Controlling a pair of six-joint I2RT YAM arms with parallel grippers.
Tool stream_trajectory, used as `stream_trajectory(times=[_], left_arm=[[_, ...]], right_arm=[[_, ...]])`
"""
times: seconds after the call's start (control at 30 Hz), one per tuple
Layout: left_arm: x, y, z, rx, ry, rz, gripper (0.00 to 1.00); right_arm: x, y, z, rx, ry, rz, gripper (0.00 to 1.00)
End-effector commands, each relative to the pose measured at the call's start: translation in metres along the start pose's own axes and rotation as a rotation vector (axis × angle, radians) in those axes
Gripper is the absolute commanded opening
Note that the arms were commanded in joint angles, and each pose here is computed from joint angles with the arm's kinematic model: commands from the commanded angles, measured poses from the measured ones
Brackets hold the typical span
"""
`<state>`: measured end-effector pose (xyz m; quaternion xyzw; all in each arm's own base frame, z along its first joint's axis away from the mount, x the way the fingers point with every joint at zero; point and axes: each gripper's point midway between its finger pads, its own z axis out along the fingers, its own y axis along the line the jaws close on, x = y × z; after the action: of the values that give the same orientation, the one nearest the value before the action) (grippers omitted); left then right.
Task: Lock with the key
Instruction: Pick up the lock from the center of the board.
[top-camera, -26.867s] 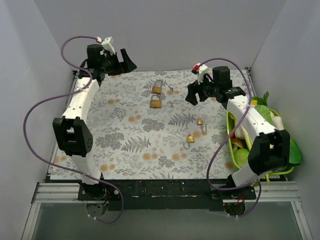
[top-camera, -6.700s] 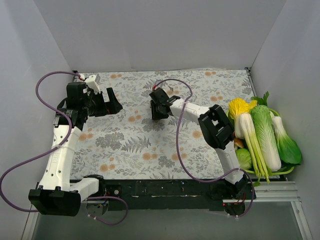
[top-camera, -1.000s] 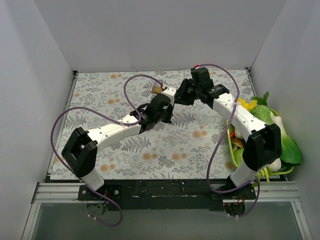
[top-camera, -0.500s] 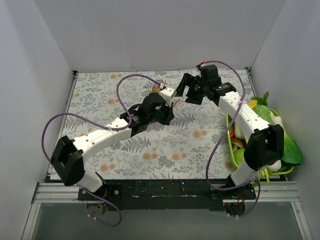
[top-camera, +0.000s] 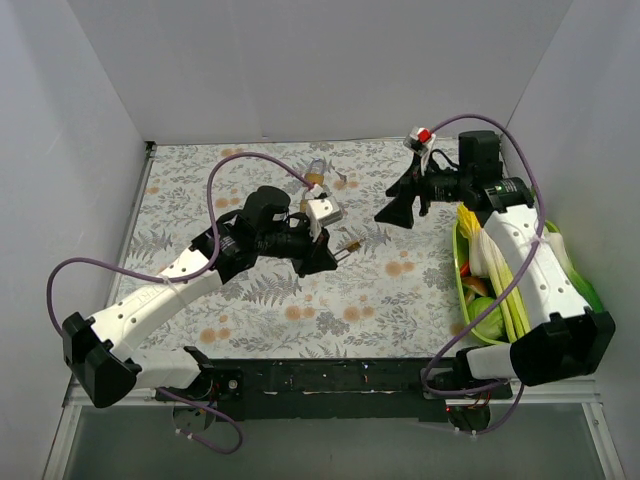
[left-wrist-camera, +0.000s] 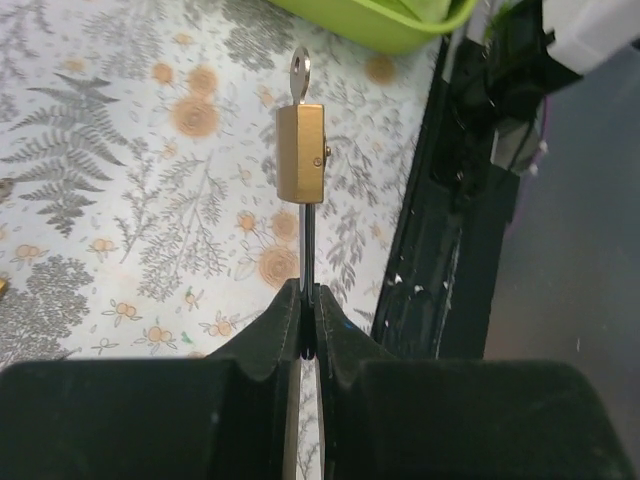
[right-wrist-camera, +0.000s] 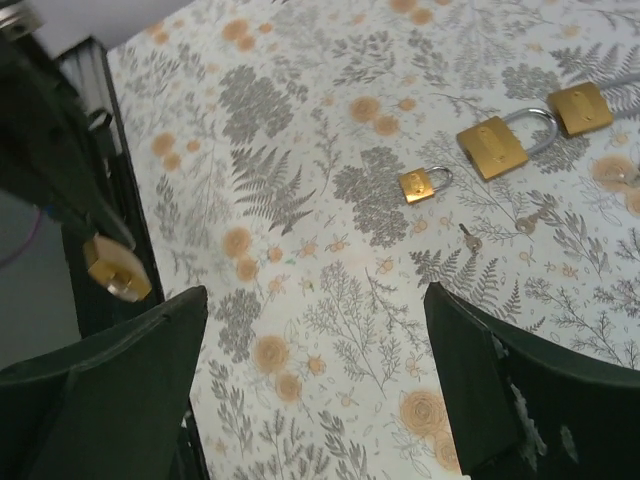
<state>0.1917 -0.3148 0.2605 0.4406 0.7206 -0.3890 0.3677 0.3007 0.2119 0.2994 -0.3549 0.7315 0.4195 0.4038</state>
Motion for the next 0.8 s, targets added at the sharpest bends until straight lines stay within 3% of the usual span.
stream_trajectory(times=[0.0, 0.1, 0.23, 0.77], left_arm=[[0.001, -0.035, -0.023, 0.182, 0.038, 0.129, 0.0], [0.002, -0.034, -0.022, 0.194, 0.044, 0.162, 0.0], [0.007, -0.035, -0.02, 0.221, 0.064, 0.194, 0.0], [0.013, -0.041, -0.022, 0.275, 0.102, 0.195, 0.0]], right_arm=[[0.032, 0.055, -0.023, -0.227, 0.066, -0.355, 0.95], [0.06, 0.078, -0.031, -0.301, 0.129, -0.413, 0.93], [0.076, 0.106, -0.026, -0.383, 0.151, -0.403, 0.79], [0.069, 0.149, 0.003, -0.437, 0.09, -0.385, 0.61]])
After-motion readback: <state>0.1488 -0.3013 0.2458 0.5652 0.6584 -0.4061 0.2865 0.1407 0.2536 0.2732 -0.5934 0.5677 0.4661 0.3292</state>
